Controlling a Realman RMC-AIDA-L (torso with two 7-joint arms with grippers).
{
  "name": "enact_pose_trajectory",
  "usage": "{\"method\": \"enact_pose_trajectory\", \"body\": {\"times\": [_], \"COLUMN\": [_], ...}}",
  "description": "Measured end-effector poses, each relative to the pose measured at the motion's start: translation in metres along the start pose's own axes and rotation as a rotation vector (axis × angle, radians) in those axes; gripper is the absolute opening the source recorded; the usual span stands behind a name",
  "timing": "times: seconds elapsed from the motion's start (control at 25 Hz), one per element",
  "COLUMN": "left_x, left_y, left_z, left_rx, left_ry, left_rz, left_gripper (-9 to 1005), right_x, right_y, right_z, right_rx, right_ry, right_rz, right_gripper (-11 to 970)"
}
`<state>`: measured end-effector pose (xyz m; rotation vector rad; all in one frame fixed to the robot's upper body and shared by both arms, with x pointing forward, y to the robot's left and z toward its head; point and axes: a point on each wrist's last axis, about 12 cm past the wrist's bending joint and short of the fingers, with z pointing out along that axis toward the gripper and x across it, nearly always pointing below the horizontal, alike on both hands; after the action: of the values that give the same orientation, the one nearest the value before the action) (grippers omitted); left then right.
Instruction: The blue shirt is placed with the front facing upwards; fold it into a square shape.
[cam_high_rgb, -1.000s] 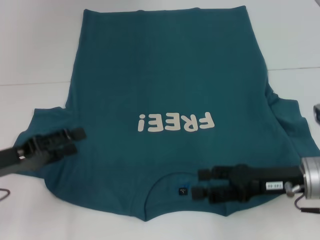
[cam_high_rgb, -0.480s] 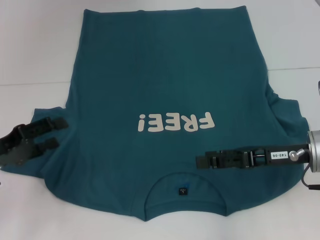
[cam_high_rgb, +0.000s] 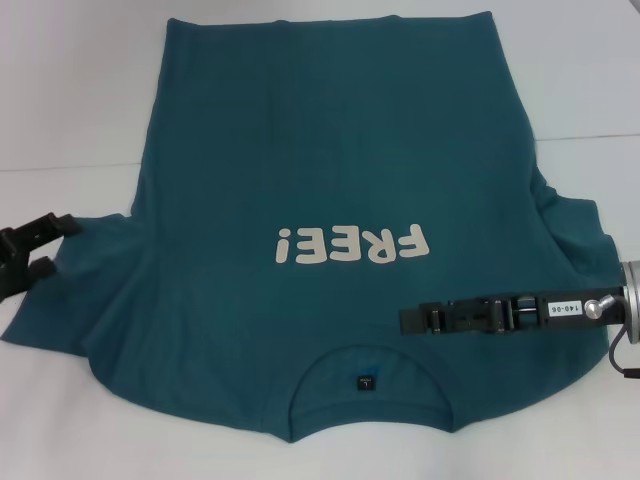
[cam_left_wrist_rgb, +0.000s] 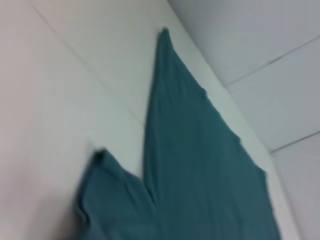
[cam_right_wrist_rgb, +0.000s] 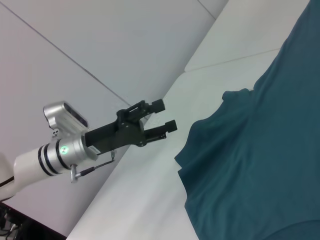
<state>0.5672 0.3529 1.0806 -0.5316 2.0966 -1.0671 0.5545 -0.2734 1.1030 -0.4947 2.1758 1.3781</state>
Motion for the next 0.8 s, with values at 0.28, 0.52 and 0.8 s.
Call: {"method": "enact_pose_trajectory", "body": {"times": [0.28,0.52,0.8], "left_x": [-0.012,-0.015,-0.012], "left_y": [-0.003,0.002,0.009], "left_z": [0.014,0.021,0.028], "left_rx": [-0.091,-0.15,-0.209], "left_ry": [-0.034,-0.058,-0.06], "left_rz": [0.182,0.247,0.229], "left_gripper": [843,843,843], "right_x": [0.0,0.0,0.001], "right_y": [-0.001,-0.002,-0.002], "right_z": [0.001,0.0,-0.001], "right_rx": [0.009,0.013,0.017], "right_ry": [0.002,0.0,-0.005], "right_rz": [0.0,0.002,0.005], "right_gripper": [945,945,945]}}
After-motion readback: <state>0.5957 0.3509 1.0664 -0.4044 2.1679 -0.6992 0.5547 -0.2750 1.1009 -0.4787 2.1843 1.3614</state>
